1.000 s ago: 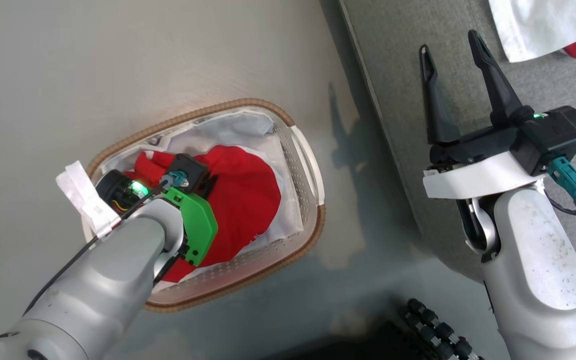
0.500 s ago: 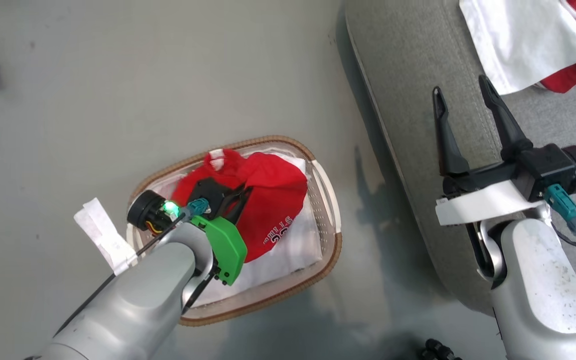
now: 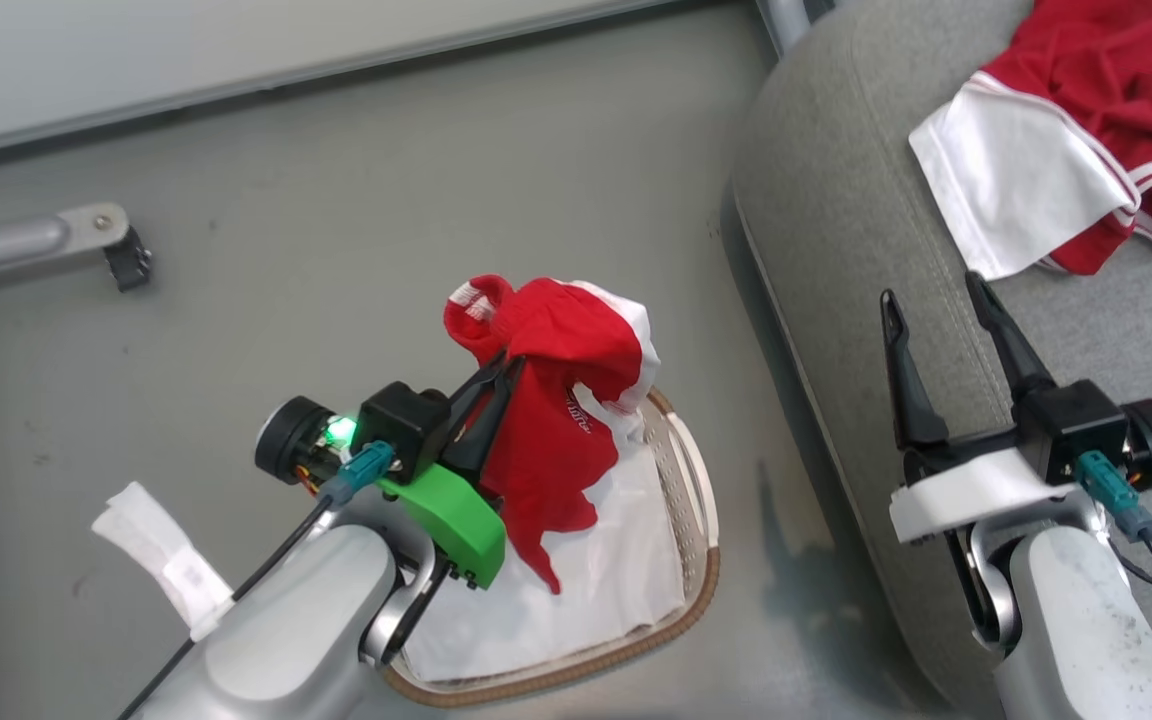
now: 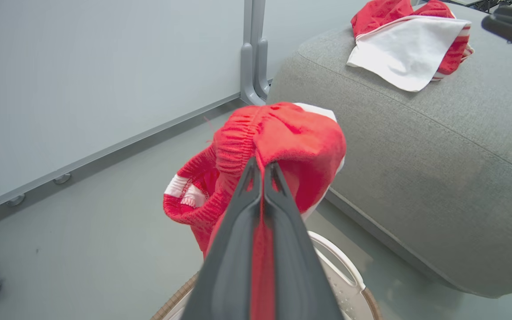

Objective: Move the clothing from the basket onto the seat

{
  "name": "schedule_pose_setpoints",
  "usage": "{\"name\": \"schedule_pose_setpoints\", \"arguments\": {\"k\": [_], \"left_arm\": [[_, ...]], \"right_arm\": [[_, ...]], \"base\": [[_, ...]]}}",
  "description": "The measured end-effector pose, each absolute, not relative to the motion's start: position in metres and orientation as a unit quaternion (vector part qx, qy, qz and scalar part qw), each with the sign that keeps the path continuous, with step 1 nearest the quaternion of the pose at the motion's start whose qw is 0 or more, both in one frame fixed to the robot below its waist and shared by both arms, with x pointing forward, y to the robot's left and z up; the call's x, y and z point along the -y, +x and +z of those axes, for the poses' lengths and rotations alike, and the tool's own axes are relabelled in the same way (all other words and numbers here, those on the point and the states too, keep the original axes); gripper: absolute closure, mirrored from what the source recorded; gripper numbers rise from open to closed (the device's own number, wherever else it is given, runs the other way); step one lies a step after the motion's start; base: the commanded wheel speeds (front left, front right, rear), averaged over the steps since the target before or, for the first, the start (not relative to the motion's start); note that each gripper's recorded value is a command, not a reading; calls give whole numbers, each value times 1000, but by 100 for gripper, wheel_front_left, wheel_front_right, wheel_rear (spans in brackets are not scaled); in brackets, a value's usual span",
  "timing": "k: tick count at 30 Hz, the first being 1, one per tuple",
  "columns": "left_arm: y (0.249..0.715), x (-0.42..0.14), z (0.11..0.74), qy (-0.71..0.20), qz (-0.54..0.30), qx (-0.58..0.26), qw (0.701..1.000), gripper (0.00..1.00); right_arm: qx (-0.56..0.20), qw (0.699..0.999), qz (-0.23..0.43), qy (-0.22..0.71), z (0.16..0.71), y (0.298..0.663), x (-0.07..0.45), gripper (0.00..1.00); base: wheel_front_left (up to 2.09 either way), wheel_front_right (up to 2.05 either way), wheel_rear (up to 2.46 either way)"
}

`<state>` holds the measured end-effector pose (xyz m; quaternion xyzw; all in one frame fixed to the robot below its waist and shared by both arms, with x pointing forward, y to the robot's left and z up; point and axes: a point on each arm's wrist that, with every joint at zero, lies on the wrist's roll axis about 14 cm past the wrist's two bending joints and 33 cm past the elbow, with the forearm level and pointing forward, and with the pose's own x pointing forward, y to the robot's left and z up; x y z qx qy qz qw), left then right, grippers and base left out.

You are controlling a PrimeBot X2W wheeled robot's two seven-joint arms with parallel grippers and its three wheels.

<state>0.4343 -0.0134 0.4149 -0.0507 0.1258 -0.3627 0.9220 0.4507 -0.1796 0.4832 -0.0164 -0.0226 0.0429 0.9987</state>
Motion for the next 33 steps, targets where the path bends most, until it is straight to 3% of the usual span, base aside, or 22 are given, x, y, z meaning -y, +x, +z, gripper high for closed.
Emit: {"name": "schedule_pose_setpoints", "arguments": {"k": [14,33], "left_arm": [[445,-26,554,32,-338,65,938,100],[444,-4,681,146,-377,195,893,100]], "right_arm": [[72,995,69,-11,528,415,159,0],[132,979,154,-18,573,403,102,0]], "base": [[0,0,0],[0,0,0]]}}
